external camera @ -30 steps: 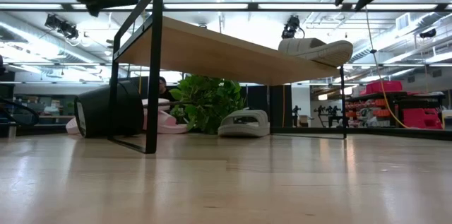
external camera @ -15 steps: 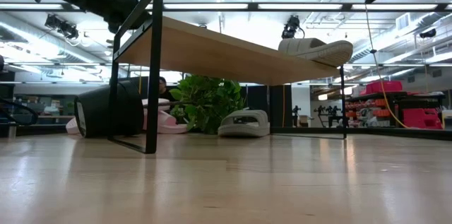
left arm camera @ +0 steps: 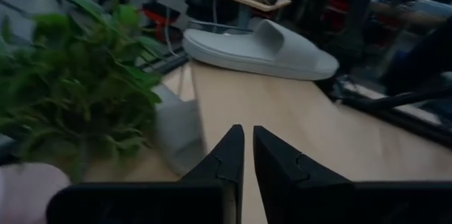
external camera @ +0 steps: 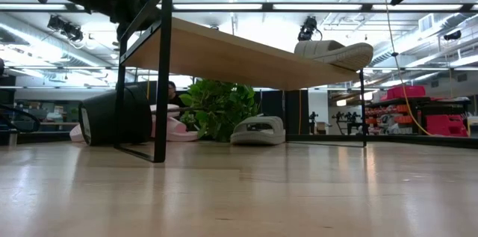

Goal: Pick and place slides into the shelf
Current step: Put the gray slides on the shelf

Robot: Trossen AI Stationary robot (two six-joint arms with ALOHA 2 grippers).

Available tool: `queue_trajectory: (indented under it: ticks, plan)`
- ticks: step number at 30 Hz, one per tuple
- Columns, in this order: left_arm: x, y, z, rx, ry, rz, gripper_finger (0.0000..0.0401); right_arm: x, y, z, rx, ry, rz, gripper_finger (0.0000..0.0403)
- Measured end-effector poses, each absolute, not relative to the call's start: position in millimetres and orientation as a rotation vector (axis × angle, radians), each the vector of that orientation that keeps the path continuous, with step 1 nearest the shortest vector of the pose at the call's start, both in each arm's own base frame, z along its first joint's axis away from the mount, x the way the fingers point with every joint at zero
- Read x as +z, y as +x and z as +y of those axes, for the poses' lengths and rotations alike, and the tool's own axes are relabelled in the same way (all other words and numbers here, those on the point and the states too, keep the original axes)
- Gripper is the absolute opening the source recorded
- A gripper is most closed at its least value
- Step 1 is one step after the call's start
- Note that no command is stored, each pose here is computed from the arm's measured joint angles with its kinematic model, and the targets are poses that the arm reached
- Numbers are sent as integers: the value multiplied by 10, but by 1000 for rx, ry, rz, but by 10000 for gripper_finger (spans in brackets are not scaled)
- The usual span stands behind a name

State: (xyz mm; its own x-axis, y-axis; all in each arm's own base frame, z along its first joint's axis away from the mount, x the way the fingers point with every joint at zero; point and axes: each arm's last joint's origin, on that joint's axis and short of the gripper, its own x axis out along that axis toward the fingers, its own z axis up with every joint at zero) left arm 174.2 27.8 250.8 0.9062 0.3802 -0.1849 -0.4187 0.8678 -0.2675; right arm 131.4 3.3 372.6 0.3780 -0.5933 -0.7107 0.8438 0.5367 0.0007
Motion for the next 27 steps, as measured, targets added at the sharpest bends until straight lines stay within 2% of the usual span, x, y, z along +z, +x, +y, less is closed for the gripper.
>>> queue_trajectory:
  ticks: [7,13,22,27]
  plan:
    - [2541,1758,222,367,-380,88,42,3738,1325,-110,-961,237,787,238]
    - [2643,1771,204,336,-340,-6,39,3787,1390,-433,-965,174,820,238]
    - [2665,1766,221,383,-296,-30,30,3935,1537,-1087,-792,171,651,238]
    - [2665,1764,224,398,-317,-36,35,3867,1689,-1515,-698,225,575,238]
